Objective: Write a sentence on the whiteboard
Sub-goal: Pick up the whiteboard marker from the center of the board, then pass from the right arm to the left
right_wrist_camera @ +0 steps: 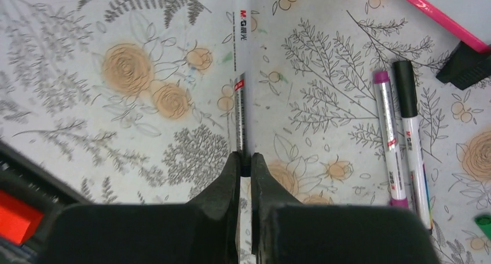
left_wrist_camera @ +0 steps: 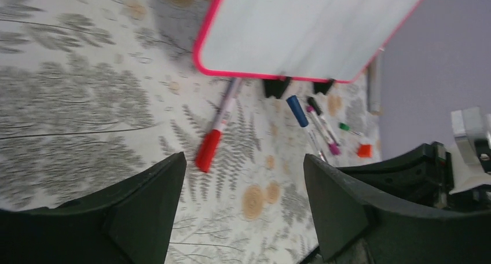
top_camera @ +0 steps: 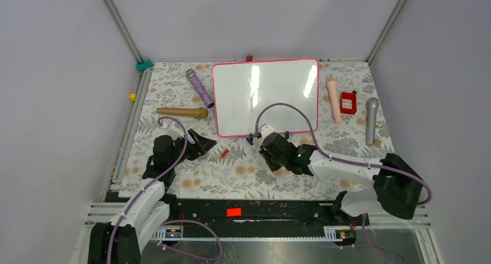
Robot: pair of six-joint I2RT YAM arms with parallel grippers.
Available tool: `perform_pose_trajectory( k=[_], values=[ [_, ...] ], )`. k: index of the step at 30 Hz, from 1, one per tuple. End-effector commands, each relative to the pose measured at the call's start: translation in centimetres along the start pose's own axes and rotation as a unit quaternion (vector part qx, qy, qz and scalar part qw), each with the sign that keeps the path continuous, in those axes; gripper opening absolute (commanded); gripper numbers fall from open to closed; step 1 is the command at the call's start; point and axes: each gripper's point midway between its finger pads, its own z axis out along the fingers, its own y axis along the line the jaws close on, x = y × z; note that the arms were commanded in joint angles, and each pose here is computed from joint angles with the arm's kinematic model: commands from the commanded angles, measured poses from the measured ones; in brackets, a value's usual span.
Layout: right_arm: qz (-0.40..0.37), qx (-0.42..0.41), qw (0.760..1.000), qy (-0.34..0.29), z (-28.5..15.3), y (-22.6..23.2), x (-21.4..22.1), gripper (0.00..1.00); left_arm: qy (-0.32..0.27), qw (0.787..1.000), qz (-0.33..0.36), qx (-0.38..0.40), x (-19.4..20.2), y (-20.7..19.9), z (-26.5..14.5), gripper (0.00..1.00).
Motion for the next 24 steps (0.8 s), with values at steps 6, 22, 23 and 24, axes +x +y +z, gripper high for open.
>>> perform_pose_trajectory(
  k=[6,22,23,24],
  values=[
    [-0.001,-0.109,0.994,-0.008,-5.0,2.9,-0.3,0.00,0.059,0.984,-0.068,0.155,2.8,-10.6,0.4,0.73],
    [-0.028,-0.171,0.984,-0.031,-7.4,4.8,-2.2,0.00,0.093,0.980,-0.086,0.154,3.9,-12.3,2.6,0.60],
    [-0.029,-0.173,0.984,-0.033,-7.5,4.8,-2.2,0.00,0.095,0.979,-0.088,0.157,3.9,-12.5,2.7,0.57],
    [-0.028,-0.173,0.984,-0.037,-7.6,4.8,-2.4,0.00,0.095,0.978,-0.090,0.160,3.9,-12.6,2.8,0.54]
  ],
)
